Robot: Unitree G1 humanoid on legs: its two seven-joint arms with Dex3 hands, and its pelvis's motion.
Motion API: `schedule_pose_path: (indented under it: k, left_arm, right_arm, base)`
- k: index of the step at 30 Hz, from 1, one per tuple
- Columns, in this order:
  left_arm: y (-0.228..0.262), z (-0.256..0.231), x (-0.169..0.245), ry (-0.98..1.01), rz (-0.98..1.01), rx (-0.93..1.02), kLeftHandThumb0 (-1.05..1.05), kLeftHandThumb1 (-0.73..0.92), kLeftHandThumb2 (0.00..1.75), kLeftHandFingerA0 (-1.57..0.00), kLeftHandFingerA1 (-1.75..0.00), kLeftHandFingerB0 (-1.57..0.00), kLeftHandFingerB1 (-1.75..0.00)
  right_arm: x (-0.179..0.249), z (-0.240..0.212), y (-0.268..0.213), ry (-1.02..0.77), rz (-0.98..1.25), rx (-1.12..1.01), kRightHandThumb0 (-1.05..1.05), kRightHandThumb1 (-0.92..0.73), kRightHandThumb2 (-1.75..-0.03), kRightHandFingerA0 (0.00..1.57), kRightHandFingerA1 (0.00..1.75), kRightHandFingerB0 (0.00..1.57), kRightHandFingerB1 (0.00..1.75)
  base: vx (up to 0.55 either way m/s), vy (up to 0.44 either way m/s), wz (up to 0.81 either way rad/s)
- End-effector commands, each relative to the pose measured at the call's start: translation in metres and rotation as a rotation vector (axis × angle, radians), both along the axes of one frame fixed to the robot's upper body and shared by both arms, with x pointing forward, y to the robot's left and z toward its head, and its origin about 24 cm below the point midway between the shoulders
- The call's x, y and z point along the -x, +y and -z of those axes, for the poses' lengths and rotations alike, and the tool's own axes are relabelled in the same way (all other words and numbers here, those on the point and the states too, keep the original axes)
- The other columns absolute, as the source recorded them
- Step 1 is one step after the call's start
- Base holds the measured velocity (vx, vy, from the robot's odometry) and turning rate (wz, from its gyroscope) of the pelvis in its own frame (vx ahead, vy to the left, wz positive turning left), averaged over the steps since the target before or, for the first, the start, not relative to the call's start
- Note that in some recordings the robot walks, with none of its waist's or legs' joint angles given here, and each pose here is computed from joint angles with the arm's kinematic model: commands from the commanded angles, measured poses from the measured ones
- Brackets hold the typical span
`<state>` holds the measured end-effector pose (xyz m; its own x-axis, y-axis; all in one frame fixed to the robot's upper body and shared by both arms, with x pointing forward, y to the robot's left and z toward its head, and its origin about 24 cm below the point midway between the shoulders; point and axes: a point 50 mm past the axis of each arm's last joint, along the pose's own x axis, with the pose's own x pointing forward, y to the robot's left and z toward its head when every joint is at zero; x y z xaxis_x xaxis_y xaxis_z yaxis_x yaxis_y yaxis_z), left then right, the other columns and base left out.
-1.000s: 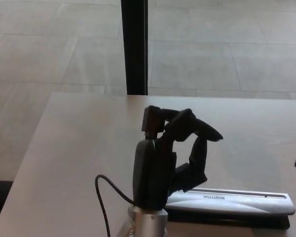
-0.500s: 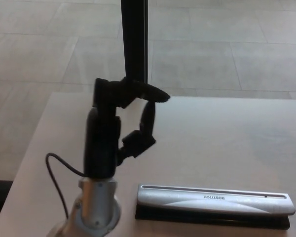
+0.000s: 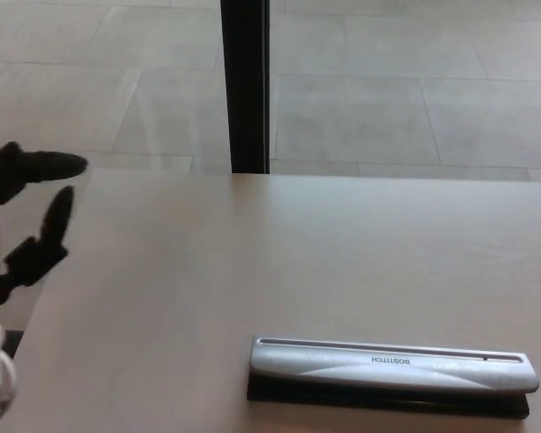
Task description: A hole pucnch is kept on the middle on the desk infront of the robot and the robot uses both its hands as fists to press on it and use it
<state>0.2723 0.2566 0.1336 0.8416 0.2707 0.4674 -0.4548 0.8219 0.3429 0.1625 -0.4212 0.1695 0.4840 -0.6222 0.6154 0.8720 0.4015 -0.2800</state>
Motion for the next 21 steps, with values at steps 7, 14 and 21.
schedule_pose_path:
  k: [7, 14, 21]
  left_arm:
    - [0.163, 0.124, 0.134, 0.581, -0.696, 0.517, -0.42, 0.69, 0.59, -0.84, -0.93, -0.66, -0.57]
    - [0.151, 0.174, 0.173, 0.675, -0.795, 0.706, -0.42, 0.65, 0.62, -1.03, -1.31, -0.79, -0.74]
    - [0.124, 0.217, 0.201, 0.991, -0.698, 0.558, -0.43, 0.62, 0.58, -0.97, -0.82, -0.72, -0.64]
  right_arm:
    - [0.103, 0.124, -0.054, -0.19, 0.403, -1.037, -0.52, -0.58, -1.05, 0.85, 0.96, 0.4, 0.69]
    - [0.11, 0.164, -0.026, -0.306, 0.451, -1.172, -0.52, -0.74, -0.81, 0.43, 0.85, 0.21, 0.67]
    - [0.121, 0.208, 0.004, -0.079, 0.53, -1.272, -0.44, -0.64, -0.76, 0.65, 0.95, 0.43, 0.73]
  base:
    - [0.0, 0.0, 0.0]
    - [0.0, 0.0, 0.0]
    - [0.0, 0.0, 0.0]
